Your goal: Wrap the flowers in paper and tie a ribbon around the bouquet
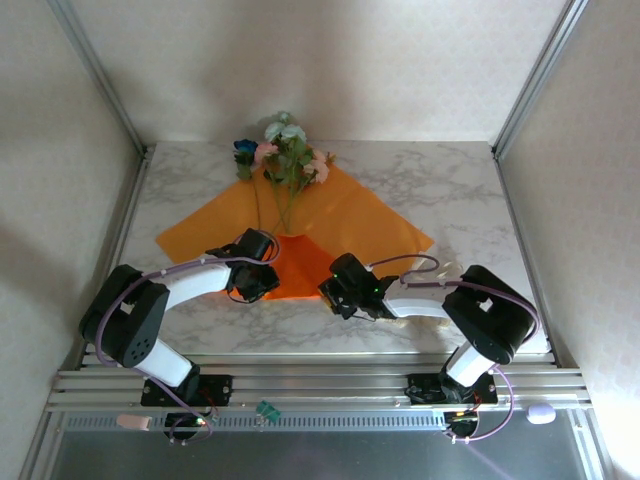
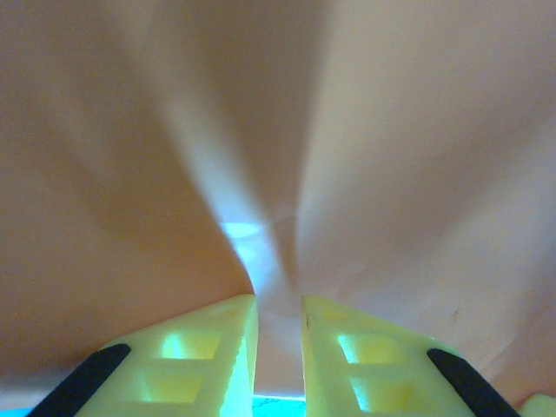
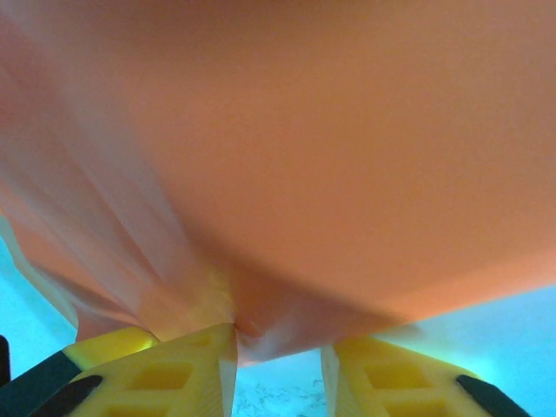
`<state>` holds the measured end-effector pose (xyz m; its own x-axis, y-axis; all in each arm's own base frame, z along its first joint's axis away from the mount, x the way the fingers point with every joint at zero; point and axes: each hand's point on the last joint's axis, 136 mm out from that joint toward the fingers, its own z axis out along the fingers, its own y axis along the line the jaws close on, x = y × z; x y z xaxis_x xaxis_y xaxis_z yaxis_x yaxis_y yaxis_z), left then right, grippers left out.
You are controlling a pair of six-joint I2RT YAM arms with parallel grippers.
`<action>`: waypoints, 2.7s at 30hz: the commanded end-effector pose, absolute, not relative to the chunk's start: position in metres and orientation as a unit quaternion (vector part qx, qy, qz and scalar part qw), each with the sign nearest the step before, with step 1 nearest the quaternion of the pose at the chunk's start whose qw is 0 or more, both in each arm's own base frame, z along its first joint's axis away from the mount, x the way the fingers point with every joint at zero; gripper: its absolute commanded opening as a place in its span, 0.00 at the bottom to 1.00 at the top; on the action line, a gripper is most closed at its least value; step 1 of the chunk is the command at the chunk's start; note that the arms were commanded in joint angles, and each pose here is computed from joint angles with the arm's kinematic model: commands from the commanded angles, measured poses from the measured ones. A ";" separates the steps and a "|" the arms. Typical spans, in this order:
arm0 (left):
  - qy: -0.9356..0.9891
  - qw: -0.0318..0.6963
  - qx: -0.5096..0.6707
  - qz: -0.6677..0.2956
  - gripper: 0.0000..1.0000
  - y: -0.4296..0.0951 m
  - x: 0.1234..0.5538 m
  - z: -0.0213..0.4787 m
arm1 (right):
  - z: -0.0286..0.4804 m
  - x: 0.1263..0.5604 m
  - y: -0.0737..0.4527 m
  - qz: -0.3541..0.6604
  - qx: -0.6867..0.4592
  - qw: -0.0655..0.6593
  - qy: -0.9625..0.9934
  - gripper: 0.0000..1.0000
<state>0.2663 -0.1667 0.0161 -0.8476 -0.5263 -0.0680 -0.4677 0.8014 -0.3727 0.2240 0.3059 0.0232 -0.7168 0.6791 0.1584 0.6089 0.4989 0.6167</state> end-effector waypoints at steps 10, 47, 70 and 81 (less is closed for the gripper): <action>0.951 0.066 -0.261 -0.155 0.18 -0.162 0.252 0.005 | -0.005 0.213 0.268 0.246 0.424 0.072 0.869 0.00; 0.952 0.068 -0.256 -0.154 0.16 -0.164 0.254 0.007 | 0.024 0.226 0.206 0.246 0.434 0.175 0.849 0.35; 0.953 0.071 -0.254 -0.152 0.15 -0.166 0.255 0.009 | 0.029 0.237 0.177 0.239 0.449 0.218 0.833 0.12; 0.953 0.070 -0.253 -0.153 0.15 -0.167 0.255 0.010 | 0.012 0.239 0.160 0.224 0.464 0.221 0.828 0.26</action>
<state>0.2615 -0.1738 0.0152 -0.8608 -0.5056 -0.0584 -0.4489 0.8083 -0.3811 0.2418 0.1781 0.0283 -0.4935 0.8630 -0.1081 0.6502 0.4486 0.6131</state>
